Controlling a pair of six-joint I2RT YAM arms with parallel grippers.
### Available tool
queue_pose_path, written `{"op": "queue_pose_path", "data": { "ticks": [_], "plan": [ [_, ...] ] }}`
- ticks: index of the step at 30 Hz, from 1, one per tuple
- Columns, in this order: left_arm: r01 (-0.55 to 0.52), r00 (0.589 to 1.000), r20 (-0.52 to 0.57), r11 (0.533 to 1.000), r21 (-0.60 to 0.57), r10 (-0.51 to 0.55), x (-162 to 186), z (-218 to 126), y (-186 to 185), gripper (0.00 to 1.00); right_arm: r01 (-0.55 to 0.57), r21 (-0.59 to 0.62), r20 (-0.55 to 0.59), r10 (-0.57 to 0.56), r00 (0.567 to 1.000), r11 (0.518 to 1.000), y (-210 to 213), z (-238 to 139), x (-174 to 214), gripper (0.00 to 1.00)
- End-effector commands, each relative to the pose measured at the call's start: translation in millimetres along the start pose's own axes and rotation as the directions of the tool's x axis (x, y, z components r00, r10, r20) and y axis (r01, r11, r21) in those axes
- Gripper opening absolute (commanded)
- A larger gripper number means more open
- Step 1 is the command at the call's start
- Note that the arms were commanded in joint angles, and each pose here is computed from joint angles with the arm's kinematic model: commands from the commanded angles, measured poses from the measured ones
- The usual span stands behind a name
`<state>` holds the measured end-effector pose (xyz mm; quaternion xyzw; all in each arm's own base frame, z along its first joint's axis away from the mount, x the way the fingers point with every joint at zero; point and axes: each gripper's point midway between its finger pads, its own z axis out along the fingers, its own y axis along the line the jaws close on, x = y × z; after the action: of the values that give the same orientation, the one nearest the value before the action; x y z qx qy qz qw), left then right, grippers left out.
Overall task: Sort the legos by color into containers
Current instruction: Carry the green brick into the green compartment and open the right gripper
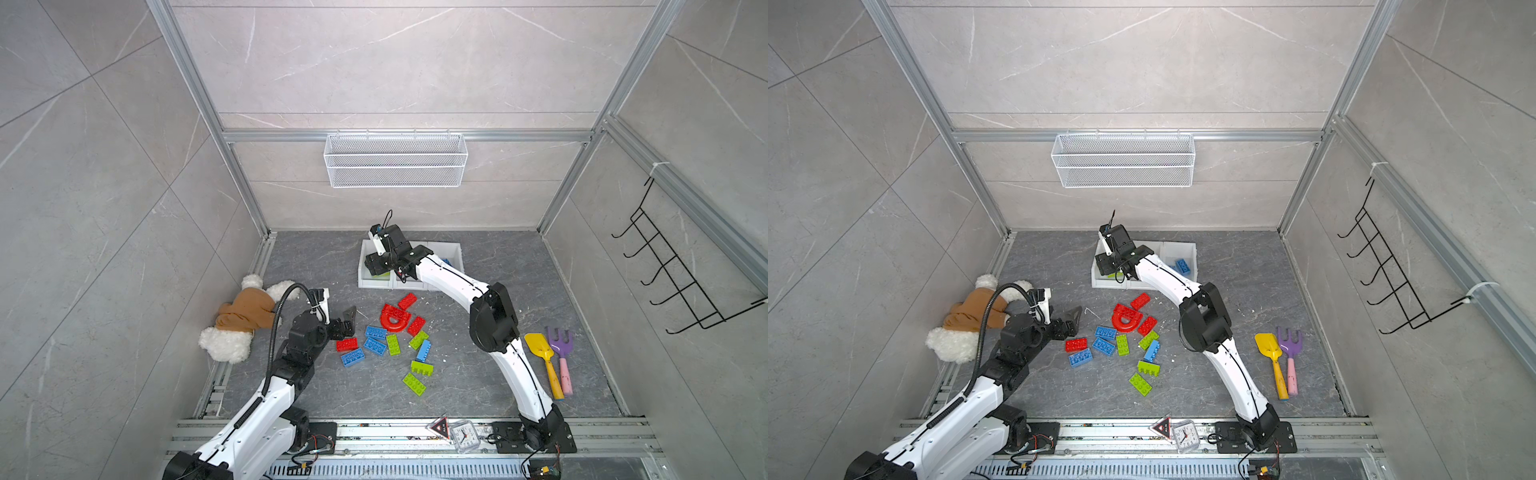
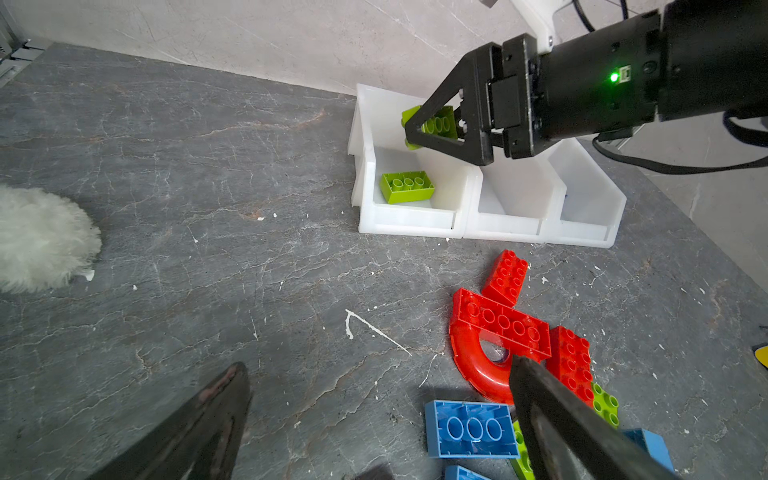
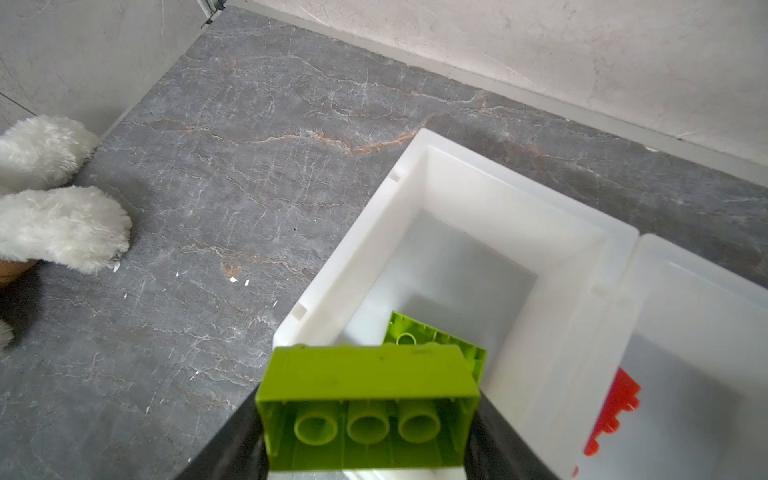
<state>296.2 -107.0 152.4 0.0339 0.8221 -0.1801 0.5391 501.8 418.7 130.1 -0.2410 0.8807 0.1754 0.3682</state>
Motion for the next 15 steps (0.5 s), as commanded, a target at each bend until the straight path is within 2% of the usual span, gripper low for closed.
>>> {"op": "queue_pose_path", "data": {
  "ticks": [1, 4, 6, 10, 15],
  "plan": [
    [-0.028, 0.997, 0.072, 1.000, 0.008, 0.027, -25.2, -4.5, -5.1, 1.00, 0.009, 0.001, -0.024, -0.009, 1.000, 1.000, 0.1, 2.4, 2.8, 0.68],
    [-0.027, 0.997, 0.075, 1.000, 0.011, 0.026, -27.2, -5.4, -6.1, 1.00, 0.023, -0.006, -0.024, -0.023, 0.999, 1.000, 2.1, 1.8, 2.3, 0.80],
    [-0.027, 0.997, 0.075, 1.000, 0.013, 0.026, -26.7, -5.8, -6.3, 1.00, 0.032, -0.019, -0.024, -0.033, 0.999, 0.999, 4.5, -0.8, 1.4, 0.85],
    [-0.026, 0.997, 0.077, 1.000, 0.014, 0.025, -27.1, -6.0, -6.5, 1.00, 0.043, -0.043, -0.020, -0.044, 0.999, 0.998, 9.4, -13.4, -2.7, 0.85],
    [-0.023, 0.997, 0.080, 1.000, 0.019, 0.022, -28.6, -6.6, -7.5, 1.00, 0.031, -0.055, -0.004, -0.032, 0.999, 0.998, 12.0, -49.4, -4.1, 0.83]
  ]
}}
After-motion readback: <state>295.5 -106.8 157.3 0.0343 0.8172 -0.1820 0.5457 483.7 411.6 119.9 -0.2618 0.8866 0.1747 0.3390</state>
